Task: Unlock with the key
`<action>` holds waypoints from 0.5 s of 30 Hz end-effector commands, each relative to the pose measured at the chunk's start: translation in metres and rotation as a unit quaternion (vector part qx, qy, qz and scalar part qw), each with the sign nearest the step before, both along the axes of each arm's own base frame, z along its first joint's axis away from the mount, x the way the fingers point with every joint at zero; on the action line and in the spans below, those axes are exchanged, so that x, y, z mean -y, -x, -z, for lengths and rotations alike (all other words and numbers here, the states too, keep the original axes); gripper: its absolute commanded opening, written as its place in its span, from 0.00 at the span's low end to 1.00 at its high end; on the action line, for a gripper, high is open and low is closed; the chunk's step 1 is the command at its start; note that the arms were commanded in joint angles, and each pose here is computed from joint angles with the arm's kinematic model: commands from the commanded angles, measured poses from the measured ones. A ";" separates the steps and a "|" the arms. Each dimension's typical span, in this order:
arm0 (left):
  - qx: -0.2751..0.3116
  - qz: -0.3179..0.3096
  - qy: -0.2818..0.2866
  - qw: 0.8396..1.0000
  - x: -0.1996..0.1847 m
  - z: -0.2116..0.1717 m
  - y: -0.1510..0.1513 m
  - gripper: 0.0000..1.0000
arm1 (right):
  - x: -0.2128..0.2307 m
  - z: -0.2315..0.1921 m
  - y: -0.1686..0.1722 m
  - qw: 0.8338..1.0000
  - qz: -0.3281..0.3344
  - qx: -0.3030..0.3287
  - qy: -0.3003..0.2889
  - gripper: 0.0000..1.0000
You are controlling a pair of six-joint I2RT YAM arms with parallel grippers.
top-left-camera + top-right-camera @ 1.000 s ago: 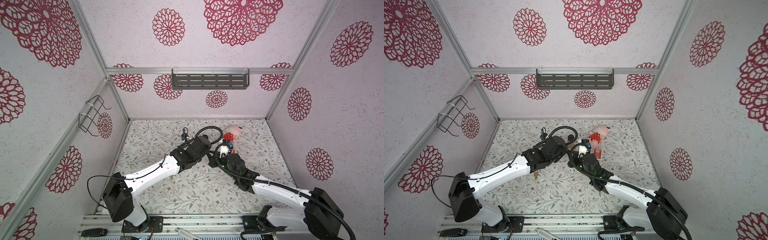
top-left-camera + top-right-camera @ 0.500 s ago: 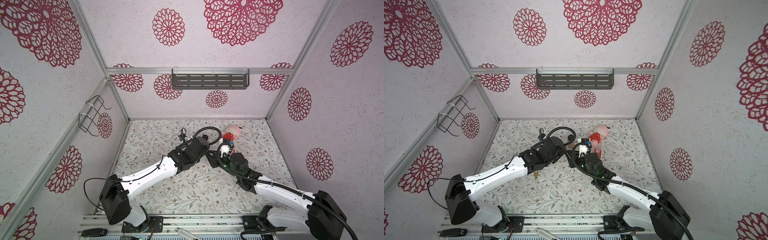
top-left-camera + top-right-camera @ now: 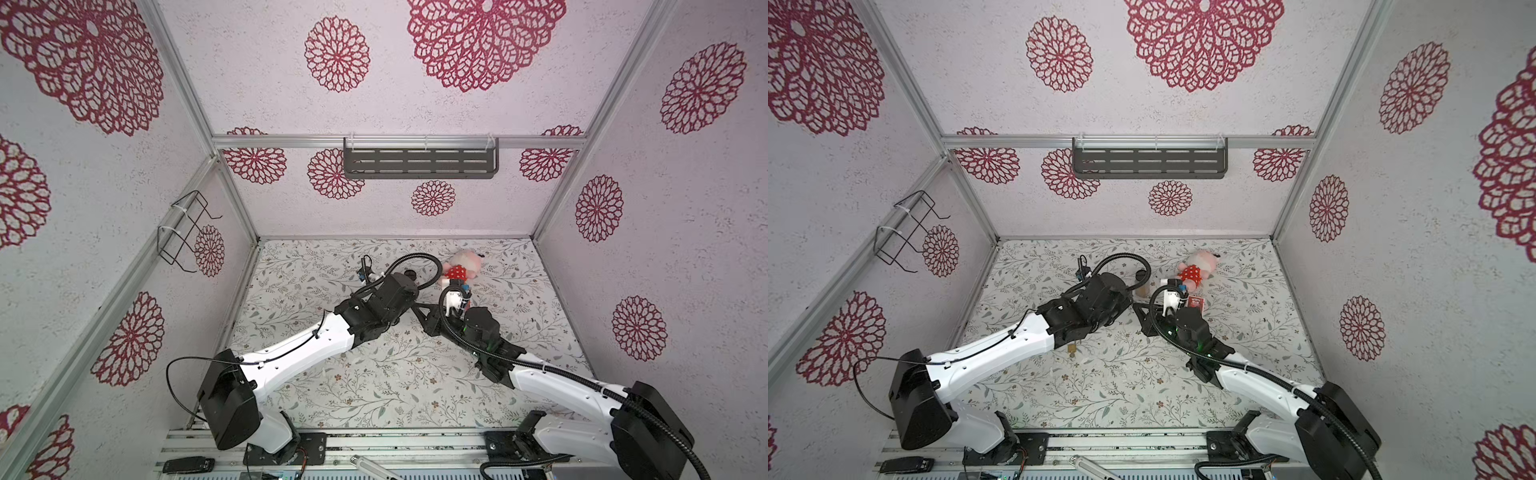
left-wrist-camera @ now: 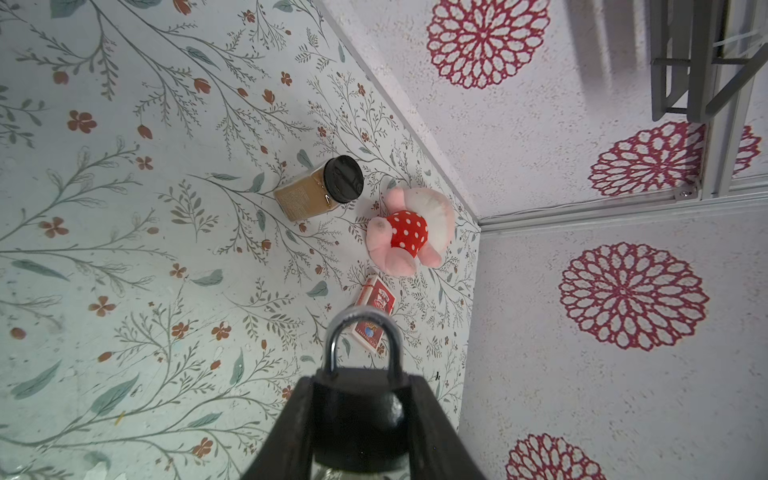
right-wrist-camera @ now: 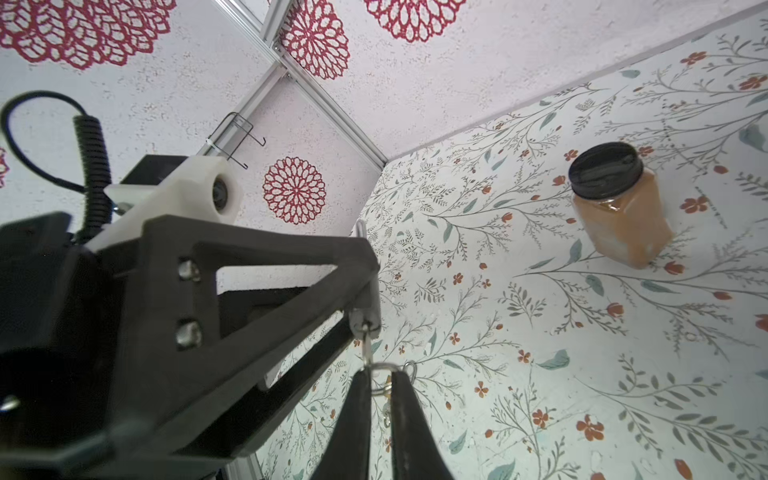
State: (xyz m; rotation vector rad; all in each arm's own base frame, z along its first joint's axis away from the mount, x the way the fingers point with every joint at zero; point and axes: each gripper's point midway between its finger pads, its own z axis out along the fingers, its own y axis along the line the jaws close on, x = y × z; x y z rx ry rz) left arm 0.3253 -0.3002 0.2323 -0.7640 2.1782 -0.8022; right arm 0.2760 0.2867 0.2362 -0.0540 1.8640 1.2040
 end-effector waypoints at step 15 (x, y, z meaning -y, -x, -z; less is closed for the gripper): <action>0.020 0.010 0.024 0.999 0.006 -0.018 0.000 0.00 | -0.005 -0.018 -0.004 1.000 -0.004 0.019 -0.024 0.03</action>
